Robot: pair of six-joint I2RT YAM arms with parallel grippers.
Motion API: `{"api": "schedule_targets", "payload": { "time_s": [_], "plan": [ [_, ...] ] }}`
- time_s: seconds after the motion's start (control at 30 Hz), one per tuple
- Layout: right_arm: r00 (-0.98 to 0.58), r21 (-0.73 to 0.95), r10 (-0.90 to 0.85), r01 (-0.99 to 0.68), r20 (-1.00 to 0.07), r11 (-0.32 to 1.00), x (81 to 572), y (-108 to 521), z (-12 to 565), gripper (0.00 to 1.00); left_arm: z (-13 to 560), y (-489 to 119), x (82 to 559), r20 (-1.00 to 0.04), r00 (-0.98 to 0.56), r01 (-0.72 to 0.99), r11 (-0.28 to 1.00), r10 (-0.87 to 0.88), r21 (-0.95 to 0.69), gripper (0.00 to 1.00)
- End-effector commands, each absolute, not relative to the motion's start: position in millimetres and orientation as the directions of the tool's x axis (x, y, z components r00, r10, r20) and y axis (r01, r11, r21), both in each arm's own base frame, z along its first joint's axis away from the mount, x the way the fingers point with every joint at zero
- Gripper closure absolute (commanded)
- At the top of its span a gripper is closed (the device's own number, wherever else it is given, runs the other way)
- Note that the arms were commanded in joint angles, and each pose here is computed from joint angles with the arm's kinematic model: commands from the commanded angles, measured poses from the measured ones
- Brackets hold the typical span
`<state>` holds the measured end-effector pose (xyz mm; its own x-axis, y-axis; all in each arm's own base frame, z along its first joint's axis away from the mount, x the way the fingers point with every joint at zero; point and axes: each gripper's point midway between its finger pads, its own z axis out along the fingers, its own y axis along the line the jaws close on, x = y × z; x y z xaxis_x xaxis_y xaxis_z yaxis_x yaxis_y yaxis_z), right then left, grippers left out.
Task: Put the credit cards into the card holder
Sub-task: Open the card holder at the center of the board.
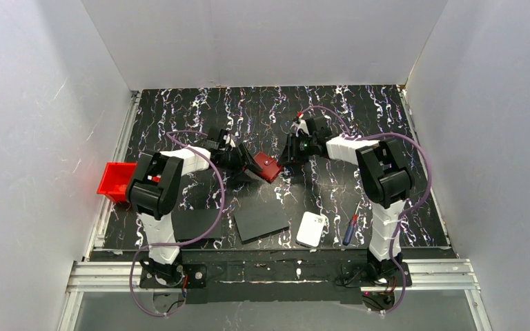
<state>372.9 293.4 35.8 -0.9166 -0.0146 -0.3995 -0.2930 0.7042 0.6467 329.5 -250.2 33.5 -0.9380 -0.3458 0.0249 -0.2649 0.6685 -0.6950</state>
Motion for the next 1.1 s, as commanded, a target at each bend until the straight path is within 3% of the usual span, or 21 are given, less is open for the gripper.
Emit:
{"api": "schedule_targets", "payload": {
  "time_s": [0.0, 0.23, 0.47, 0.63, 0.7, 0.9, 1.07],
  "plan": [
    [-0.909, 0.715, 0.056, -0.286, -0.414, 0.638, 376, 308, 47, 0.62, 16, -257, 350, 0.050, -0.913, -0.328, 0.654, -0.405, -0.682, 0.45],
    [-0.920, 0.798, 0.168, -0.204, -0.354, 0.567, 394, 345, 42, 0.70, 19, -248, 392, -0.001, -0.881, -0.339, 0.631, -0.474, -0.698, 0.47],
    [-0.931, 0.846, 0.206, -0.162, -0.303, 0.508, 400, 389, 31, 0.74, 36, -193, 398, -0.001, -0.827, -0.397, 0.585, -0.562, -0.707, 0.46],
    [-0.933, 0.858, 0.224, -0.141, -0.282, 0.493, 396, 419, 26, 0.75, 24, -148, 380, -0.002, -0.798, -0.476, 0.632, -0.603, -0.611, 0.32],
    [-0.929, 0.855, 0.240, -0.128, -0.281, 0.502, 397, 421, 23, 0.75, 21, -138, 375, 0.003, -0.793, -0.496, 0.642, -0.610, -0.584, 0.30],
    [-0.923, 0.856, 0.285, -0.083, -0.260, 0.511, 399, 422, 18, 0.77, 11, -132, 377, 0.021, -0.763, -0.540, 0.621, -0.645, -0.568, 0.40],
    [-0.917, 0.840, 0.339, 0.008, -0.210, 0.542, 395, 411, -1, 0.83, 12, -152, 395, 0.083, -0.772, -0.504, 0.527, -0.630, -0.684, 0.42]
  ]
}}
